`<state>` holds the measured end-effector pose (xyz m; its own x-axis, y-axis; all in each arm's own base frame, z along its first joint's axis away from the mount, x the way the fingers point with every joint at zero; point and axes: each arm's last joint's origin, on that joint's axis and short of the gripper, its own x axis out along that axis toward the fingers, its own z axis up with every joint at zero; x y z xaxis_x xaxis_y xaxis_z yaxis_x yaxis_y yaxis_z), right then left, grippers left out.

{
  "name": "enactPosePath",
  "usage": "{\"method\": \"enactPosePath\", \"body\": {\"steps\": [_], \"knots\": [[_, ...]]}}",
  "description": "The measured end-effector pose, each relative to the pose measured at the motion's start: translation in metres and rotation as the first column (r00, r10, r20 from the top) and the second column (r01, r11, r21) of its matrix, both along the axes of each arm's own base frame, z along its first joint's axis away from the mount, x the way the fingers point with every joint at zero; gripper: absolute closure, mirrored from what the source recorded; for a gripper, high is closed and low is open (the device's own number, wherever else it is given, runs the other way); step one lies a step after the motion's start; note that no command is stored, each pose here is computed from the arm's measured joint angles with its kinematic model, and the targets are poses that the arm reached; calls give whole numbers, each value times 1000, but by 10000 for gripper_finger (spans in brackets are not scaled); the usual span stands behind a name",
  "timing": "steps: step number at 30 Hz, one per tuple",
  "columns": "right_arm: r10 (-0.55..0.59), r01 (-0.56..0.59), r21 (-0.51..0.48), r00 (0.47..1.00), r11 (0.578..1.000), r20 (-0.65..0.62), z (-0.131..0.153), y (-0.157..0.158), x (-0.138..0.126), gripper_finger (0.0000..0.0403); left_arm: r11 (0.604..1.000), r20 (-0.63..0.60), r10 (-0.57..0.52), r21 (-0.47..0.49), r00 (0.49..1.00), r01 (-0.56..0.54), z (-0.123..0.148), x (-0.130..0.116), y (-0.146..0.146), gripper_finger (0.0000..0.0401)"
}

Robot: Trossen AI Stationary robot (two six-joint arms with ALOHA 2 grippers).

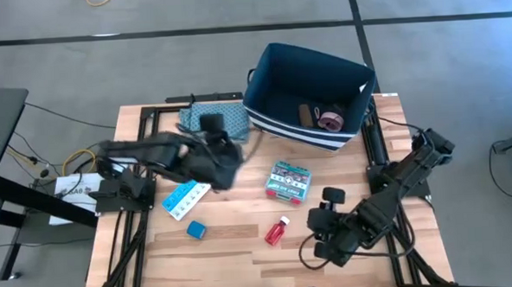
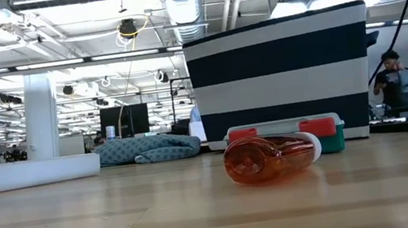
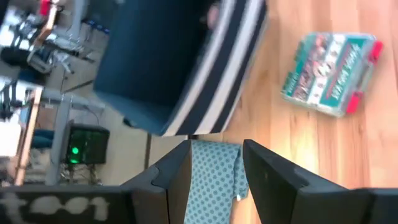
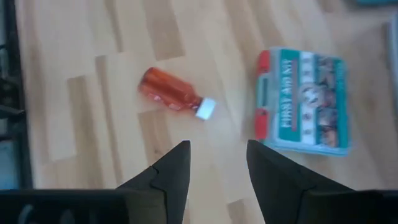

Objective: Pick & place medical supplies in basket/bin
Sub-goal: Put the orange pill bottle into the blue basket

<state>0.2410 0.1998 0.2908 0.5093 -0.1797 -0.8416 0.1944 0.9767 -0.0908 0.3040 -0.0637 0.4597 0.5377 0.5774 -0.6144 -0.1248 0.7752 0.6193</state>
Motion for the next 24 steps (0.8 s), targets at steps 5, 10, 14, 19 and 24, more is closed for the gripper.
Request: {"method": "enactPosePath", "body": {"steps": [5,10,14,19,24], "knots": [[57,-58,17,998,998,24,1,2,7,235,993,142,94,-88,985,-82,23,-30,14,264],[111,-111,-7,990,994,83,5,0,18,219,989,120,116,-101,986,-104,16,-50,19,264],[158,-159,-9,977,987,142,8,1,26,210,972,103,220,-112,970,-208,-12,-64,23,264],[251,-247,-42,953,968,168,10,3,33,205,945,135,295,-183,946,-269,-70,-76,17,264],[284,-282,-40,953,959,101,-10,5,48,206,930,143,209,-334,967,-152,-126,-83,1,264]]}}
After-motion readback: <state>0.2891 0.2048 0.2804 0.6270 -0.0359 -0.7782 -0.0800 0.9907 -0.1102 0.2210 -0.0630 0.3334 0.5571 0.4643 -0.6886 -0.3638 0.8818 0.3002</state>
